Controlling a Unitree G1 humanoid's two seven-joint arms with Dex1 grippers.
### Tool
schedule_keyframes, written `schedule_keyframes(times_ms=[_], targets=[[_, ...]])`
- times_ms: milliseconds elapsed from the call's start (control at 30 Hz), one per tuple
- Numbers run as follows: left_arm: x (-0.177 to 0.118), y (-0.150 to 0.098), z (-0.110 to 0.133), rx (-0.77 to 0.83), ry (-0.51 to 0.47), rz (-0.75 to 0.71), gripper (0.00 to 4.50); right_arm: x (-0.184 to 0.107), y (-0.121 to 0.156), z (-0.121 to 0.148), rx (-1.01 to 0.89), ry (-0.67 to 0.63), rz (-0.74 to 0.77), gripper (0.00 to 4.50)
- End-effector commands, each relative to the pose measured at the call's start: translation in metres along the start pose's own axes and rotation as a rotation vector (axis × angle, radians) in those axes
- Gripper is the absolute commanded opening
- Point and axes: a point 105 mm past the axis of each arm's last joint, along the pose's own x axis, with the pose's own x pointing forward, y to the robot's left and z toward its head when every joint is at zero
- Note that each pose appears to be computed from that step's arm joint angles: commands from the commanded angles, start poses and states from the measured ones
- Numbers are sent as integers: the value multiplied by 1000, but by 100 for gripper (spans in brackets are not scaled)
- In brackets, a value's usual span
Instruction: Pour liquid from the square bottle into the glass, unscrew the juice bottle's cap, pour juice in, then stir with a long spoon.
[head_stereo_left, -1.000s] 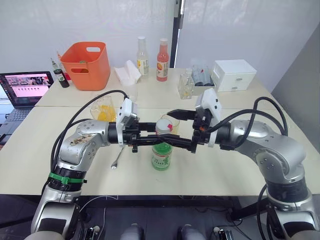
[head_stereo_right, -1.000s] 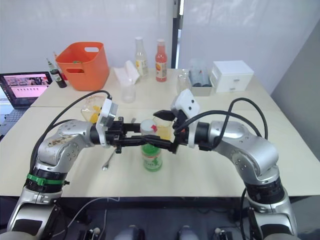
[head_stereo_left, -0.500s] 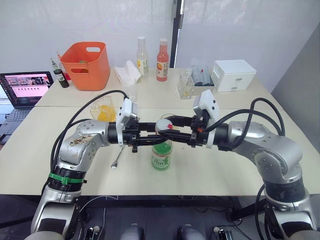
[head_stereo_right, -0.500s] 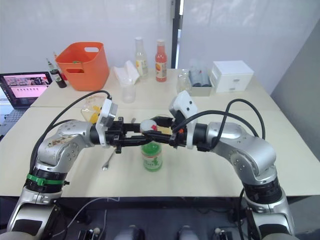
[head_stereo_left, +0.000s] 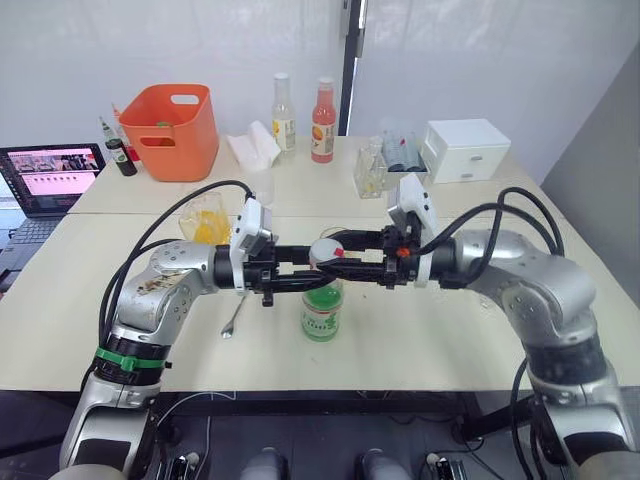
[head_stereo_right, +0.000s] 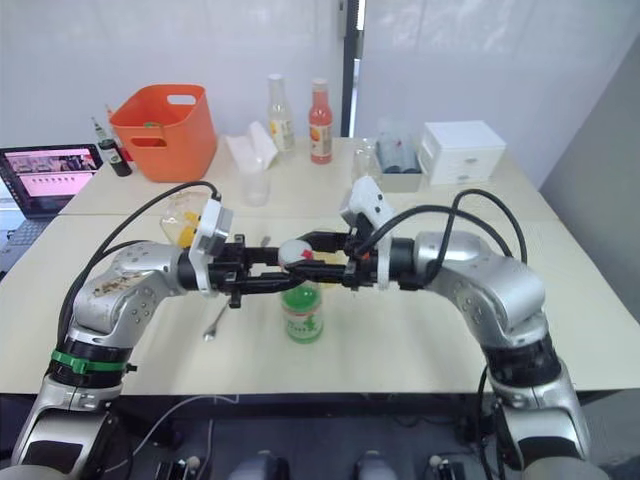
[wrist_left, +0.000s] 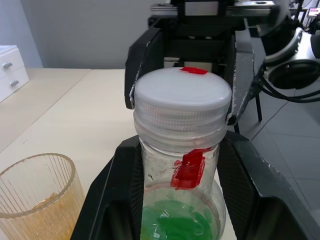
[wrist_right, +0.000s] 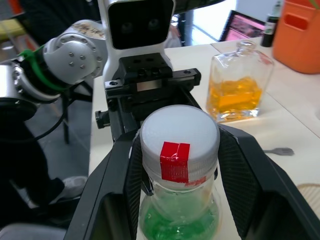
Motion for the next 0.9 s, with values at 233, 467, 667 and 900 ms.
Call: schedule_keyframes(times_ms=[233, 467, 667, 900], targets=[[2, -7, -4, 0, 19, -30, 160, 9, -12, 21, -72, 18, 372, 169], [2, -6, -5, -1, 16, -23, 160, 7, -14, 32, -58, -26, 397, 342], [0, -4, -6, 2, 22, -12, 160, -10, 2, 49, -99, -119, 301, 447], [-2, -4, -5, 10, 22, -9, 160, -3, 15, 28, -77, -48, -96, 447]])
